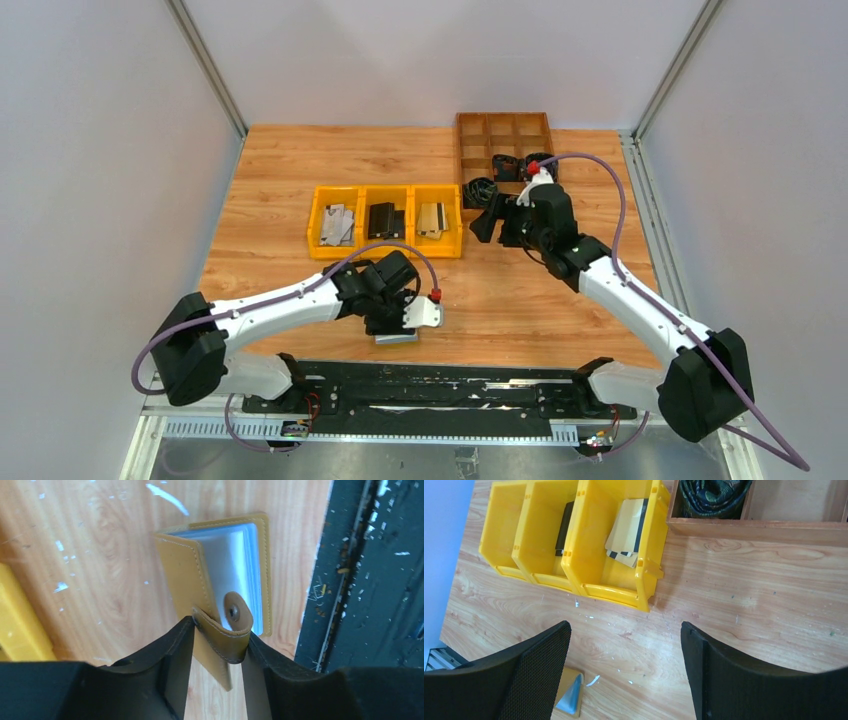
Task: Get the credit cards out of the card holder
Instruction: Close the card holder at the center of the board, then reset both arms
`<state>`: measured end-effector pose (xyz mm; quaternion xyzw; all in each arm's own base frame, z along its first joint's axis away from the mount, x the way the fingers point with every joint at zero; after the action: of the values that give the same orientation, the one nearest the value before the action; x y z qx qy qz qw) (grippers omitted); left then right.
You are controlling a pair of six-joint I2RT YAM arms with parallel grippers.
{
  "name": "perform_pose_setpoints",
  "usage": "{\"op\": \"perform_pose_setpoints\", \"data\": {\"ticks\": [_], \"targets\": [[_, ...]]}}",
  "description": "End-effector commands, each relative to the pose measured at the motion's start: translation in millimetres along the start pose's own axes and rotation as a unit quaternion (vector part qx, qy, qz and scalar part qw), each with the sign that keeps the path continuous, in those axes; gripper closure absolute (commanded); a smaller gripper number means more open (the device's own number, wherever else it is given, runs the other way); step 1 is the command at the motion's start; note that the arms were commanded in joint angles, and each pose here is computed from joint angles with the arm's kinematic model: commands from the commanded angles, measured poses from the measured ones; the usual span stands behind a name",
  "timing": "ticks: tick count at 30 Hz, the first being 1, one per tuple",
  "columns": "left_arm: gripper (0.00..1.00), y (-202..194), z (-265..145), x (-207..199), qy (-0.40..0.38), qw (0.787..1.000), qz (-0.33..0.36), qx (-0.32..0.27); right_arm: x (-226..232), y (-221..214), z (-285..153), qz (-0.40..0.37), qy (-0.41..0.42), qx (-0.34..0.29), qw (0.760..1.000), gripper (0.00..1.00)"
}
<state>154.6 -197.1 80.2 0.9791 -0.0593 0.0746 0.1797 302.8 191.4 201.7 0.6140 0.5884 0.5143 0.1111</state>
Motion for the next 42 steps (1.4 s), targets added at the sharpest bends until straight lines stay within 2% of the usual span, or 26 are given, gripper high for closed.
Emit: {"op": "perform_pose_setpoints", "data": {"ticks": [1, 6, 8, 9, 11, 13, 16, 18, 23, 26, 28, 30, 31, 32, 33, 35, 37, 39, 41, 42], "targets": [[0.58, -8, 9, -32, -0.067, 0.998, 0.011, -0.004, -13, -7, -8, 0.01, -0.026, 0.008, 1.0, 0.16], [0.61, -22, 23, -47, -0.098, 0.994, 0.032, 0.021, -20, -9, -13, 0.004, -0.038, 0.003, 0.999, 0.15], [0.61, -22, 25, -35, -0.066, 0.997, 0.034, 0.03, -26, -6, -17, -0.008, -0.053, -0.012, 0.999, 0.13], [0.58, -20, 24, -24, -0.038, 0.998, 0.032, 0.033, -31, 0, -19, -0.013, -0.069, -0.027, 0.997, 0.13], [0.41, -8, 13, 1, 0.022, 0.999, 0.026, 0.023, -40, 8, -25, -0.028, -0.095, -0.05, 0.994, 0.12], [0.3, 6, -9, 28, 0.071, 0.997, 0.0, -0.017, -49, 16, -33, -0.036, -0.116, -0.071, 0.99, 0.12], [0.11, 16, -47, 61, 0.115, 0.99, -0.05, -0.063, -64, 27, -44, -0.036, -0.148, -0.097, 0.984, 0.11], [0.01, 15, -73, 76, 0.12, 0.985, -0.085, -0.093, -75, 32, -51, -0.032, -0.165, -0.11, 0.98, 0.1], [0.0, -6, -131, 97, 0.14, 0.966, -0.154, -0.154, -103, 37, -69, -0.03, -0.214, -0.142, 0.966, 0.09], [0.0, -31, -157, 109, 0.183, 0.948, -0.19, -0.176, -127, 41, -84, -0.04, -0.264, -0.183, 0.946, 0.09], [0.0, -53, -170, 121, 0.221, 0.928, -0.23, -0.191, -144, 43, -97, -0.05, -0.299, -0.216, 0.928, 0.09], [0.0, -86, -180, 141, 0.277, 0.896, -0.282, -0.201, -159, 51, -109, -0.074, -0.337, -0.259, 0.902, 0.09], [0.0, -108, -184, 151, 0.311, 0.873, -0.315, -0.203, -169, 52, -114, -0.084, -0.363, -0.271, 0.888, 0.08], [0.0, -136, -181, 158, 0.341, 0.841, -0.365, -0.207, -177, 55, -117, -0.098, -0.382, -0.284, 0.874, 0.08], [0.0, -154, -187, 169, 0.378, 0.816, -0.381, -0.215, -189, 51, -119, -0.107, -0.408, -0.278, 0.863, 0.07], [0.0, -190, -167, 172, 0.404, 0.764, -0.443, -0.238, -208, 46, -121, -0.102, -0.454, -0.277, 0.841, 0.05], [0.0, -209, -147, 173, 0.411, 0.727, -0.483, -0.262, -226, 39, -116, -0.08, -0.479, -0.269, 0.832, 0.05], [0.0, -222, -121, 169, 0.415, 0.713, -0.498, -0.267, -242, 27, -108, -0.077, -0.492, -0.258, 0.828, 0.05], [0.0, -229, -111, 170, 0.429, 0.677, -0.522, -0.292, -247, 22, -99, -0.084, -0.479, -0.273, 0.83, 0.05], [0.0, -229, -109, 171, 0.434, 0.675, -0.514, -0.303, -251, 14, -95, -0.09, -0.476, -0.264, 0.834, 0.05]]}}
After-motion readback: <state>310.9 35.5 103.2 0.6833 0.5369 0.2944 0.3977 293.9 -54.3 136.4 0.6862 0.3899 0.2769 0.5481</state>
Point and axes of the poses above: each gripper's point midway between its finger pads, its own z axis out along the fingers, its own x axis along the line the jaws close on, y = z × x, the point moved 2 cm from there along -z, back along the fingers, and after that the axes turned 4 degrees about z, right-handed, at the moved point
